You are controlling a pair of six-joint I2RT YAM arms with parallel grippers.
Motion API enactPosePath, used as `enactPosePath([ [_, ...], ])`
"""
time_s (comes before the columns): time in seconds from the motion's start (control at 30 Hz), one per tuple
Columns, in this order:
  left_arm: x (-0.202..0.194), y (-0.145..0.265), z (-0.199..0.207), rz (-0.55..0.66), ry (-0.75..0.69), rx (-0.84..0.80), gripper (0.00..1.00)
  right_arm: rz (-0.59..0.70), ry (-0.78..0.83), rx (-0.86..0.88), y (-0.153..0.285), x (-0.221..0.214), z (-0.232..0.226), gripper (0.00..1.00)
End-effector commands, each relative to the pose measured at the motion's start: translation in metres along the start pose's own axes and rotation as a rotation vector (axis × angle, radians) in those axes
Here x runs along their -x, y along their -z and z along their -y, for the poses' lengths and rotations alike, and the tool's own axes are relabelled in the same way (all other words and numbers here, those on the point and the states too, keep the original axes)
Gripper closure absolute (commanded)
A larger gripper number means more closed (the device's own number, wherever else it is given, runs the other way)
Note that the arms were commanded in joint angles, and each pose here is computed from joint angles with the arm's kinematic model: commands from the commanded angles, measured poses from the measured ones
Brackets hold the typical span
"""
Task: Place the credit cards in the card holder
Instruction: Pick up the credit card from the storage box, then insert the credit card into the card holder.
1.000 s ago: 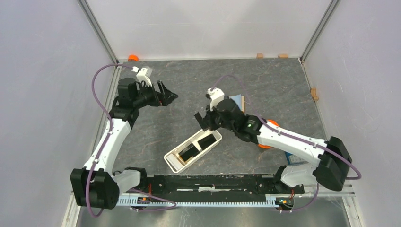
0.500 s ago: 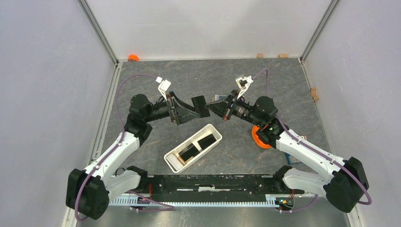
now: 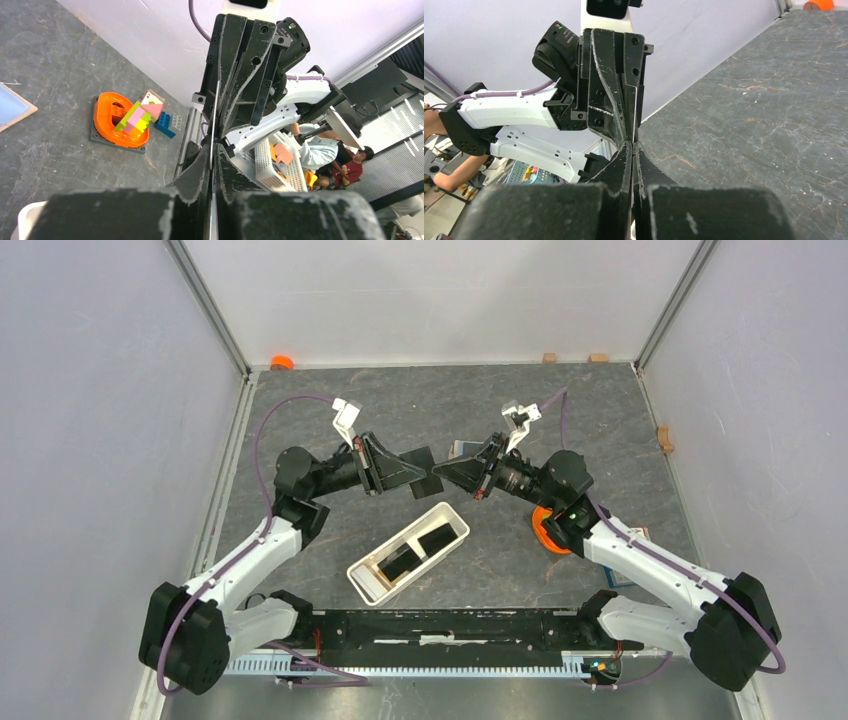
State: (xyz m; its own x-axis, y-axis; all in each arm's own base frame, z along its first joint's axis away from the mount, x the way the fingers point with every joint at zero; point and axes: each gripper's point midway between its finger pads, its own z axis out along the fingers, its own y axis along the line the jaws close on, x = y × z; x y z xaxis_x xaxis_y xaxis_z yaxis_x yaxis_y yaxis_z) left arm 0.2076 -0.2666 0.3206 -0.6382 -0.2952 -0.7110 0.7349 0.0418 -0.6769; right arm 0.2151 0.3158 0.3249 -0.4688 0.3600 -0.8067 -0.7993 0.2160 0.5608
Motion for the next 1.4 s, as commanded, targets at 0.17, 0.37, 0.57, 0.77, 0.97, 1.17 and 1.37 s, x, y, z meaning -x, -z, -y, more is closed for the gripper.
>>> enactPosePath([
  [0.17,-0.003,-0.008,-0.039,-0.047,0.038,0.180,0.98,-0.006,0.139,-0.245,0.019,0.016,0.045,0.78],
  [0.37,-0.008,-0.022,-0.098,-0.212,0.085,0.359,0.98,-0.140,0.271,-0.652,0.068,0.021,0.131,0.36],
  [0.57,-0.015,-0.061,-0.152,-0.317,0.191,0.394,0.98,-0.267,0.141,-0.802,0.109,0.003,0.212,0.25],
  [0.77,-0.032,-0.106,-0.203,-0.394,0.317,0.387,0.98,-0.345,0.029,-0.848,0.125,-0.015,0.269,0.31],
  [0.97,-0.046,-0.130,-0.257,-0.420,0.372,0.436,0.98,-0.390,-0.024,-0.879,0.128,-0.025,0.310,0.39],
  [1.17,-0.059,-0.134,-0.294,-0.461,0.384,0.501,0.98,-0.426,-0.080,-0.852,0.119,-0.039,0.336,0.52],
  [1.37,-0.071,-0.131,-0.313,-0.503,0.383,0.536,0.98,-0.445,-0.075,-0.916,0.125,-0.041,0.354,0.52],
])
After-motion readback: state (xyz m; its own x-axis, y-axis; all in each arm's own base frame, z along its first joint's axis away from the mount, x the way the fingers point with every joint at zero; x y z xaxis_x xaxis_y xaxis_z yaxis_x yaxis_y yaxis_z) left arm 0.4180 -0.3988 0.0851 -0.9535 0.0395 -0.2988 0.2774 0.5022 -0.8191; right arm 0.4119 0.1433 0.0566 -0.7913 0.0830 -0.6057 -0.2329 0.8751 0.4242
